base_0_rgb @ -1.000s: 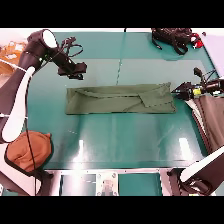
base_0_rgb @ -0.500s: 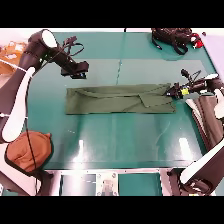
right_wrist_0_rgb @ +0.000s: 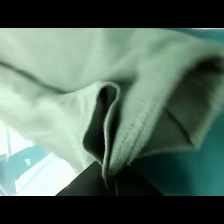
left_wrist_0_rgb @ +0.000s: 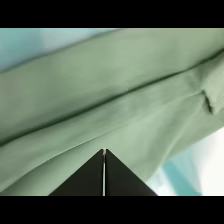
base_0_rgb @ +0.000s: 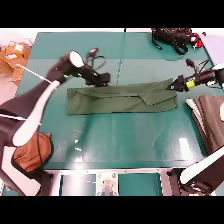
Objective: Fold the shirts.
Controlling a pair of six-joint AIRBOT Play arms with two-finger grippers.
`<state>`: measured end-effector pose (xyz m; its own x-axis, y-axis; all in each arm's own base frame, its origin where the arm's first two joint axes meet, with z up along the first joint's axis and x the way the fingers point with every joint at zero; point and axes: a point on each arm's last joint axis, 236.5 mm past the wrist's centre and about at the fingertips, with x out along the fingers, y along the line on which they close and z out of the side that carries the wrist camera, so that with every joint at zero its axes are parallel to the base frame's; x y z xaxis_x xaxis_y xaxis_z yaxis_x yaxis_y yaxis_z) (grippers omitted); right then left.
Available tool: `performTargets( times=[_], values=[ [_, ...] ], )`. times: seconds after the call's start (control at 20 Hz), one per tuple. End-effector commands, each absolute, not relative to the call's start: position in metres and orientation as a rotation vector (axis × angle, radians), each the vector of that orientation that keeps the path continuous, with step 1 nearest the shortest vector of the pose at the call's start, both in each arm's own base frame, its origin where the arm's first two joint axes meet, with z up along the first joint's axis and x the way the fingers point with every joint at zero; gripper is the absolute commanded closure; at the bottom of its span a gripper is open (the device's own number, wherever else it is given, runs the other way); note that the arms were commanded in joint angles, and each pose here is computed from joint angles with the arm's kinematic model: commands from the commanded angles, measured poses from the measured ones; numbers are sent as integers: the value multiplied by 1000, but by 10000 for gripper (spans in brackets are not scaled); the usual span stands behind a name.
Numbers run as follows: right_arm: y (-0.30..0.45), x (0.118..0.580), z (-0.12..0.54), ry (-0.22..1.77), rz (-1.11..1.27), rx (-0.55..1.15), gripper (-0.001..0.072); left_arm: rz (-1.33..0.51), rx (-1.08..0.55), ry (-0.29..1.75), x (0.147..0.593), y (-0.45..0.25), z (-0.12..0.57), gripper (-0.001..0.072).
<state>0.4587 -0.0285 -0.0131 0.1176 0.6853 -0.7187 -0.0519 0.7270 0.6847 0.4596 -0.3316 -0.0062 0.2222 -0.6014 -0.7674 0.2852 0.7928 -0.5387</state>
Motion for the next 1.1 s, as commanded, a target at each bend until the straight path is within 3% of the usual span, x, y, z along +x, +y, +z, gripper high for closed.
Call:
performTargets(
  times=[0.0, 0.25, 0.55, 0.85, 1.05],
  values=[
    [-4, 438, 69, 1301, 628, 507, 692, -711, -372, 1162, 444, -401, -36, 684],
    [47, 406, 157, 1195, 664, 372, 691, -748, -470, 1249, 409, -455, -76, 684],
    [83, 391, 176, 1176, 734, 296, 691, -764, -486, 1283, 397, -463, -79, 684],
    [107, 390, 172, 1212, 736, 331, 691, -969, -384, 1478, 398, -385, -5, 686],
    [162, 394, 176, 1196, 761, 349, 691, -987, -368, 1430, 431, -300, 73, 685]
  ],
)
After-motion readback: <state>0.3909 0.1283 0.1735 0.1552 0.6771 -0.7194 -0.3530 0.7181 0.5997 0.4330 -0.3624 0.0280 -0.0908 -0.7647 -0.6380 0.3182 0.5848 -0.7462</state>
